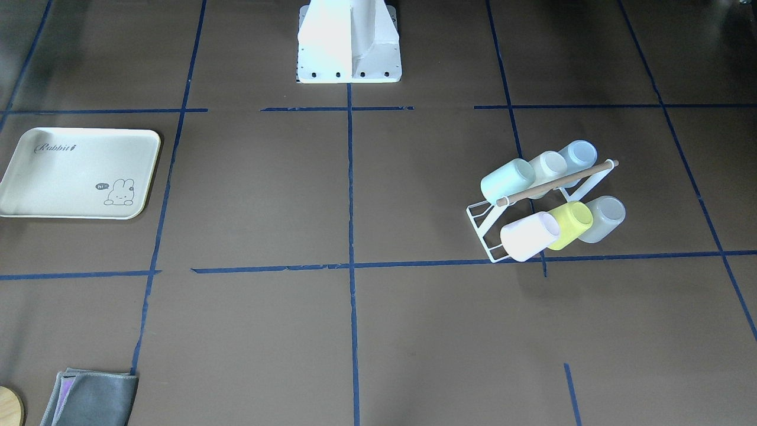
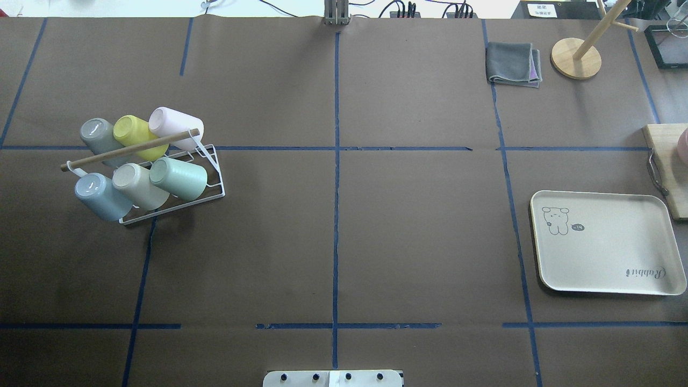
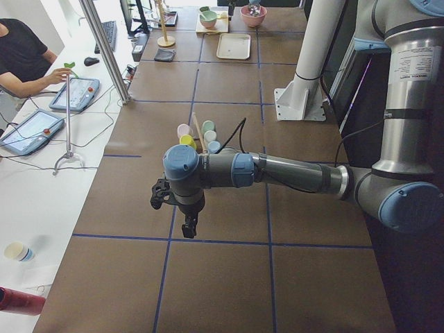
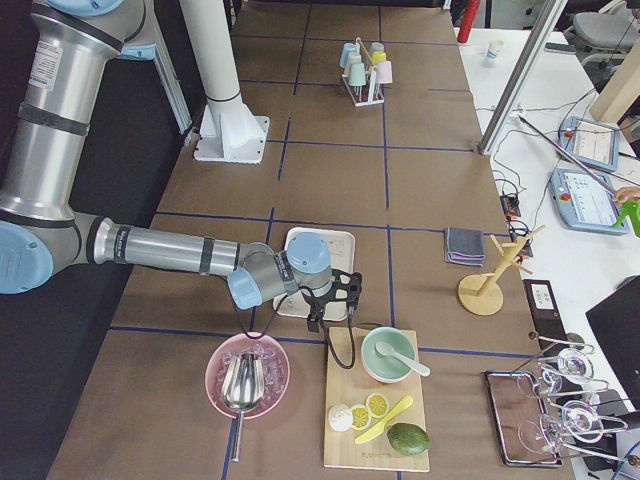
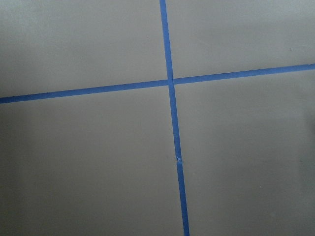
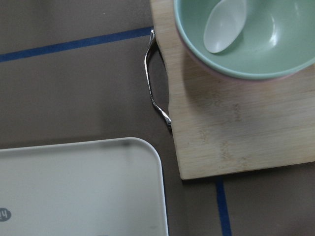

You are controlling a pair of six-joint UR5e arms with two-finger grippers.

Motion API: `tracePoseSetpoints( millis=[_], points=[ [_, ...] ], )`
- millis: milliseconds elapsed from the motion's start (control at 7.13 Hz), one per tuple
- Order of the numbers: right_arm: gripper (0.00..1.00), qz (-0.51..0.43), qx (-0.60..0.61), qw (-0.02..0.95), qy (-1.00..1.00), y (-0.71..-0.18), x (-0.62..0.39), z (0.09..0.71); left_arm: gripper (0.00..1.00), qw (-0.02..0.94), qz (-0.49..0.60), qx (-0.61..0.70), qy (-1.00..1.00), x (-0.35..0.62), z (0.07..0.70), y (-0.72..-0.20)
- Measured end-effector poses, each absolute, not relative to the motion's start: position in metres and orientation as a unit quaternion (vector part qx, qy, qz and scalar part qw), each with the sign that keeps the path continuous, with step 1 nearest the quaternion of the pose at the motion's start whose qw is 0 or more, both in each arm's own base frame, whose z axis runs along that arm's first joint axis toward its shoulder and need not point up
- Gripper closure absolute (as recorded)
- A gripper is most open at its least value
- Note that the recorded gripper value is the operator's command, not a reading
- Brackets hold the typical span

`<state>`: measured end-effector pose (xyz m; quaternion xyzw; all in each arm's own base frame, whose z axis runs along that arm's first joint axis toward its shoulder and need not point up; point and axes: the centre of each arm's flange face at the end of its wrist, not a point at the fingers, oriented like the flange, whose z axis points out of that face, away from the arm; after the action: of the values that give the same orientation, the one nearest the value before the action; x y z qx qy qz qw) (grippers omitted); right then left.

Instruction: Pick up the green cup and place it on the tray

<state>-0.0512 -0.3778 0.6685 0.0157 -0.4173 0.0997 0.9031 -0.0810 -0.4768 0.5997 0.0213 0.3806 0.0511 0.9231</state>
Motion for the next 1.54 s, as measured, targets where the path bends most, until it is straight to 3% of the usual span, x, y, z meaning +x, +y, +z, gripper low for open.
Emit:
tracePoseSetpoints(
  millis=[1262,1542],
  points=[
    [0.02,0.067,-0.021,0.919,-0.388,-0.361,-0.122,0.709,0.0,0.923,0.055,0.031,0.38,-0.081,0.59,-0.477],
    [0.18,0.057,-0.026,0.919,-0.388,-0.36,-0.131,0.71,0.0,0.923,0.056,0.034,0.379,-0.081,0.587,-0.477]
  ],
)
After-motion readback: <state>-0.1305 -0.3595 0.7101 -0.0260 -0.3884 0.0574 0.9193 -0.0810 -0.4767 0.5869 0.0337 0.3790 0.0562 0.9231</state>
